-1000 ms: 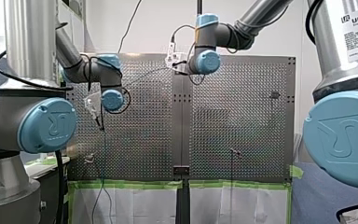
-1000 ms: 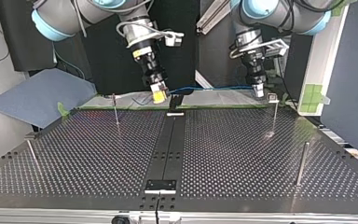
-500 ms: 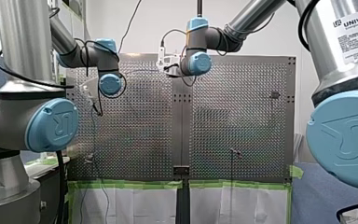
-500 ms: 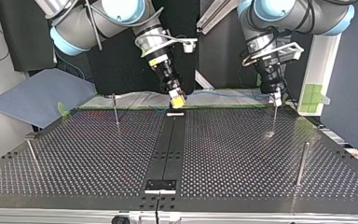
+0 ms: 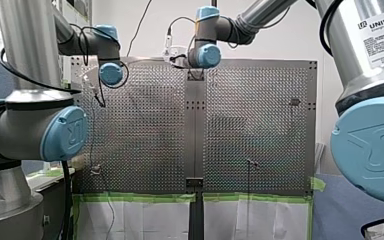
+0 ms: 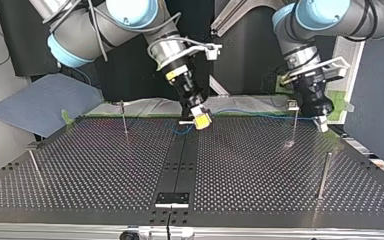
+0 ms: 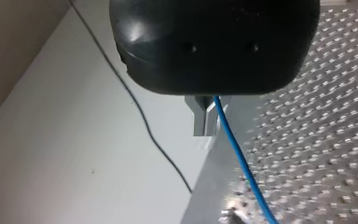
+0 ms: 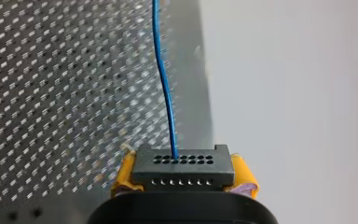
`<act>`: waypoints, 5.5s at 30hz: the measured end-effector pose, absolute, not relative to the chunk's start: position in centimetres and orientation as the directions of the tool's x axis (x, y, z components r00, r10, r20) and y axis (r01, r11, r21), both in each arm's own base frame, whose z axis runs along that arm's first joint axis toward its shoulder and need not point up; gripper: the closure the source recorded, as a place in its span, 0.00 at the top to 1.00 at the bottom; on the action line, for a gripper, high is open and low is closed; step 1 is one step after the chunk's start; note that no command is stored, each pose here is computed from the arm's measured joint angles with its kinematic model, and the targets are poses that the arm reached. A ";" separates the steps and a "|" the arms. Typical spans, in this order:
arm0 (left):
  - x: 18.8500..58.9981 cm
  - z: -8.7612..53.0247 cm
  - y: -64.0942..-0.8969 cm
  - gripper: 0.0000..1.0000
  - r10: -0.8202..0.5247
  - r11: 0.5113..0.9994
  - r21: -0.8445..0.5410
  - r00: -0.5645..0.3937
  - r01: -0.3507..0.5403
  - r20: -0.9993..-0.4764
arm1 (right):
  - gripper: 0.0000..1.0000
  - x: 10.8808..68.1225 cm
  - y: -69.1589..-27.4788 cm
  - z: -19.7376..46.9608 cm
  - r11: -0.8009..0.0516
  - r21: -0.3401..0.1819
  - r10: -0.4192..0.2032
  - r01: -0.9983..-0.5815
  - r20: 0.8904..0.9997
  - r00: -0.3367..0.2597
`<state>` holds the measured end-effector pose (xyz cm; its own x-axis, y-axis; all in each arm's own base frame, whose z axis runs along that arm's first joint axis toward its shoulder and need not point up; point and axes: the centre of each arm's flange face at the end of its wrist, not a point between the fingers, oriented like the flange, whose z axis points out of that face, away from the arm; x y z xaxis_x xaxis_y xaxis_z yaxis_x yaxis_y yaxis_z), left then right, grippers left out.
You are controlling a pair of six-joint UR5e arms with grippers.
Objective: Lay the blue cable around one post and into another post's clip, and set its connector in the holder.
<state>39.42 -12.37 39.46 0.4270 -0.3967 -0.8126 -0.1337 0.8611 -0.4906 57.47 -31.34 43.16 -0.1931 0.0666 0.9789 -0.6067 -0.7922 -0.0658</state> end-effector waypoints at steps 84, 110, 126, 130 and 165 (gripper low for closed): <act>58.1 40.6 2.7 0.00 -0.368 0.870 -0.459 0.384 -0.178 -0.847 | 0.00 66.2 -38.2 45.2 -0.817 -0.076 0.070 -0.571 0.971 -0.229; 57.0 35.7 1.4 0.49 -0.395 0.879 -0.454 0.308 -0.148 -0.866 | 0.00 64.3 -40.3 38.5 -0.780 -0.078 0.011 -0.621 0.990 -0.138; 56.4 34.8 1.0 1.00 -0.455 0.850 -0.501 0.250 -0.163 -0.854 | 0.00 61.3 -41.8 32.4 -0.733 -0.080 -0.050 -0.675 0.997 -0.064; 56.5 34.8 0.8 1.00 -0.479 0.840 -0.522 0.255 -0.145 -0.840 | 0.00 60.5 -42.1 31.1 -0.722 -0.083 -0.059 -0.687 0.997 -0.058; 58.9 31.8 0.6 1.00 -0.542 0.815 -0.569 0.200 -0.111 -0.816 | 0.00 47.6 -48.9 19.9 -0.467 -0.133 -0.143 -0.874 0.987 -0.074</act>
